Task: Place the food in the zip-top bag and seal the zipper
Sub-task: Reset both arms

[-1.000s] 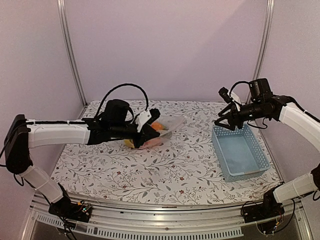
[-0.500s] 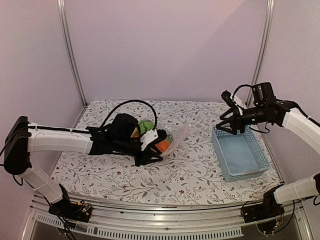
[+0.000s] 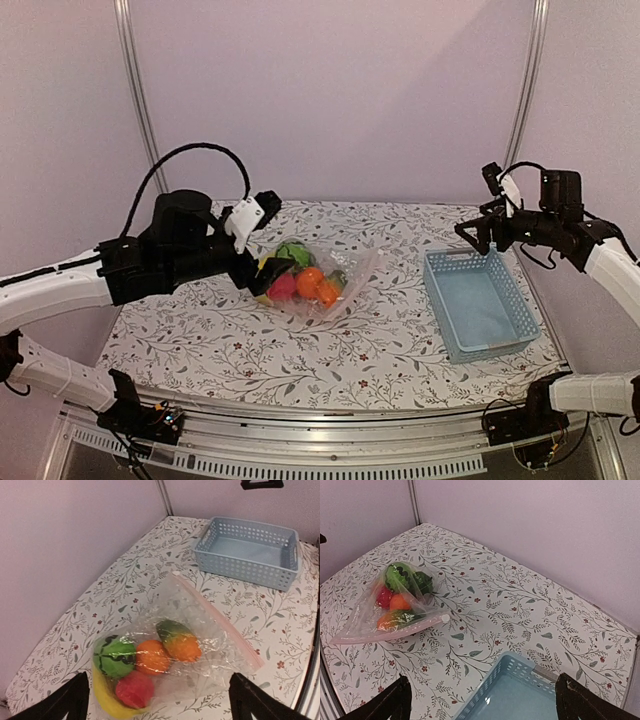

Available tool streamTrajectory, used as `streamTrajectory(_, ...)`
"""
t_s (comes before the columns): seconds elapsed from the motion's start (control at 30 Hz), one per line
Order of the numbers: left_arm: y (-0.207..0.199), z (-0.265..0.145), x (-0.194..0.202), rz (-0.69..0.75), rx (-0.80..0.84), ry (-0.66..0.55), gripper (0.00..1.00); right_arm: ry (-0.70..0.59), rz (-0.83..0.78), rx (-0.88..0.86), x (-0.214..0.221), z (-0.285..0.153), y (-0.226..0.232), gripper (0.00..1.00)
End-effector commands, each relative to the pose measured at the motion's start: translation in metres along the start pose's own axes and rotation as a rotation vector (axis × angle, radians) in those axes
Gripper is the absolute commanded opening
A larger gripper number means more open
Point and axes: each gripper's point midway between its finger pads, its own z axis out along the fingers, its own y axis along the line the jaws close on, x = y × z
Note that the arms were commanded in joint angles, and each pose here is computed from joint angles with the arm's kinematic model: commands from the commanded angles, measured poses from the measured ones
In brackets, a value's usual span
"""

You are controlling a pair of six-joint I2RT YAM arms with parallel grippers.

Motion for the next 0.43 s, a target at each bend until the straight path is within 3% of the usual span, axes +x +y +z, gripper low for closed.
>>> streamTrajectory(0.0,0.1,-0.039,-0.022,-0.149,-0.456,-0.097,1.0,-0.106,0.149,0.222,-0.005,-0.018,-0.052,0.99)
streamTrajectory(0.17,0.169,-0.078,-0.023,-0.324,-0.723,-0.206,1.0,-0.189,0.212,0.372,-0.032,-0.037,-0.079,0.99)
streamTrajectory(0.27,0.203,-0.093,-0.012,-0.401,-0.885,-0.147,1.0,-0.242,0.182,0.405,-0.06,-0.049,-0.085,0.99)
streamTrajectory(0.4,0.208,-0.097,-0.007,-0.471,-0.897,-0.176,1.0,-0.29,0.18,0.418,-0.068,-0.049,-0.09,0.99)
